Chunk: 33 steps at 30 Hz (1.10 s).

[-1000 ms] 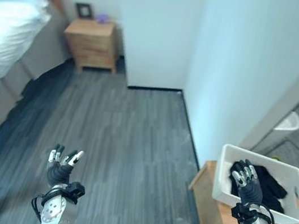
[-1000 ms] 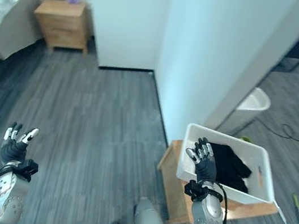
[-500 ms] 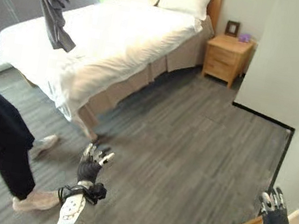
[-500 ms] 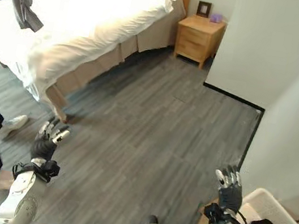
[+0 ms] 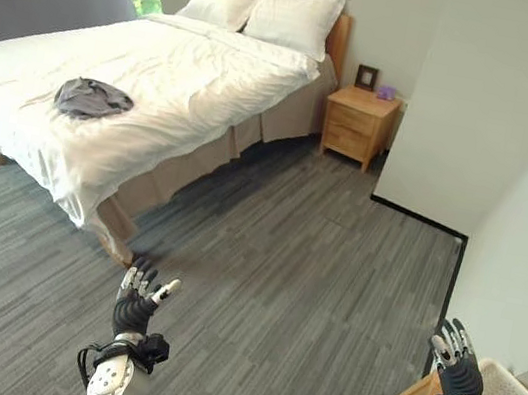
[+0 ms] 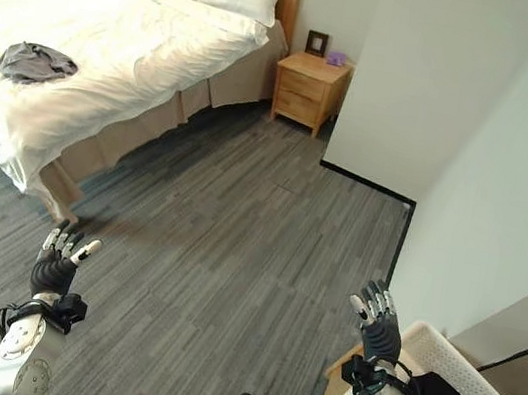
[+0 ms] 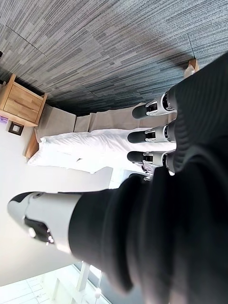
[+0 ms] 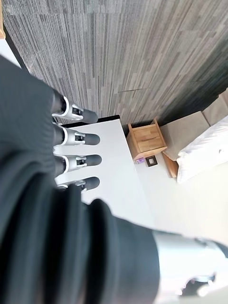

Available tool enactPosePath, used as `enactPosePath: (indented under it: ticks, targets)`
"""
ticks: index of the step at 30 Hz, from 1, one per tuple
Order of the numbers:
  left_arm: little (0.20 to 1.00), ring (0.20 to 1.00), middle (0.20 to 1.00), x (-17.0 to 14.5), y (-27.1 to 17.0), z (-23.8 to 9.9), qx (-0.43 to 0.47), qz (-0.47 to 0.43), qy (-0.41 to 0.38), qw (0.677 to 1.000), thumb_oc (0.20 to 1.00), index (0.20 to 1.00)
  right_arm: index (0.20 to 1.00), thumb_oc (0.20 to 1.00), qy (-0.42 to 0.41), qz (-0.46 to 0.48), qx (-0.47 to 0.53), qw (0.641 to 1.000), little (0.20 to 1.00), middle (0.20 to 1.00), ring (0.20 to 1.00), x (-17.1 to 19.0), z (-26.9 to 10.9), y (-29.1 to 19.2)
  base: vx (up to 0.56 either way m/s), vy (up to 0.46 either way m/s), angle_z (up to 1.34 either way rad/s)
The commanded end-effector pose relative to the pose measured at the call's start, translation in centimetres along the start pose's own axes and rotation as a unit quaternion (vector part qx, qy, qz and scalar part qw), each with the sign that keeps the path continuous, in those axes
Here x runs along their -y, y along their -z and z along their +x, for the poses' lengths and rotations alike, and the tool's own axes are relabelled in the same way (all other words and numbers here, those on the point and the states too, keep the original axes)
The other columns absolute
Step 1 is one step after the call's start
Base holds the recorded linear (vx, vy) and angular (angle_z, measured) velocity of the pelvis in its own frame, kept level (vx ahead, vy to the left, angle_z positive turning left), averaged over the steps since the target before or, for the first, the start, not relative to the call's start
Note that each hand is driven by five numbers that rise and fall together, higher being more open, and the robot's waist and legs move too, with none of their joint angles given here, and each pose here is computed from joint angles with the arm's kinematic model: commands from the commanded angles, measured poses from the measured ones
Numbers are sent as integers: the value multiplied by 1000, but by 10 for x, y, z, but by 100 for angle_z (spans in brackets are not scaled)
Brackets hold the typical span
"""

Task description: Pick up bed clothes into laundry basket.

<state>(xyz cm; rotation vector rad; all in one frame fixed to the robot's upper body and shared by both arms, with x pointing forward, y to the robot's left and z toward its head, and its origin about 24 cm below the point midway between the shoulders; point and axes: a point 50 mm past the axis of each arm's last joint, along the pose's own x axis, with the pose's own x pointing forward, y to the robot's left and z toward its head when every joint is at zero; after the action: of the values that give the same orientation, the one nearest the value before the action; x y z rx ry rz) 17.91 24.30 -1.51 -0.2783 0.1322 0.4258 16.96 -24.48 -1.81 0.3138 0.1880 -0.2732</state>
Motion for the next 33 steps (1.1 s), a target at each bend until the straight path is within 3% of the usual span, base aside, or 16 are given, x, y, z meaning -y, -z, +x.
enactPosePath:
  ticks: [1,5,8,13,18,25,33]
  targets:
    - [1000,1000,1000,25,-45,34,113,37,55,991,1000,1000,1000,1000,-26,-15,172,985,1000,1000,1000,-23,31,-64,82,-12,-5]
    - [1000,1000,1000,36,-53,36,129,62,79,986,1000,1000,1000,1000,-27,8,171,985,1000,1000,1000,-26,31,-61,81,-20,-9]
    - [1000,1000,1000,38,-65,38,153,81,88,981,1000,1000,1000,1000,-40,-31,163,985,1000,1000,1000,-25,32,-63,64,-18,-9]
    - [1000,1000,1000,28,-67,35,162,104,61,979,1000,1000,1000,1000,-43,21,157,986,1000,1000,1000,-29,35,-59,49,2,-8]
    - [1000,1000,1000,19,-68,34,164,110,41,979,1000,1000,1000,1000,-66,12,155,986,1000,1000,1000,-38,40,-60,21,13,1]
    - [1000,1000,1000,20,-83,39,202,144,7,969,1000,1000,1000,1000,-171,-11,161,972,1000,1000,1000,-89,53,-69,100,156,22]
    - [1000,1000,1000,36,-78,42,195,121,42,973,1000,1000,1000,1000,-198,-8,135,971,1000,1000,1000,-90,47,-59,328,2,49]
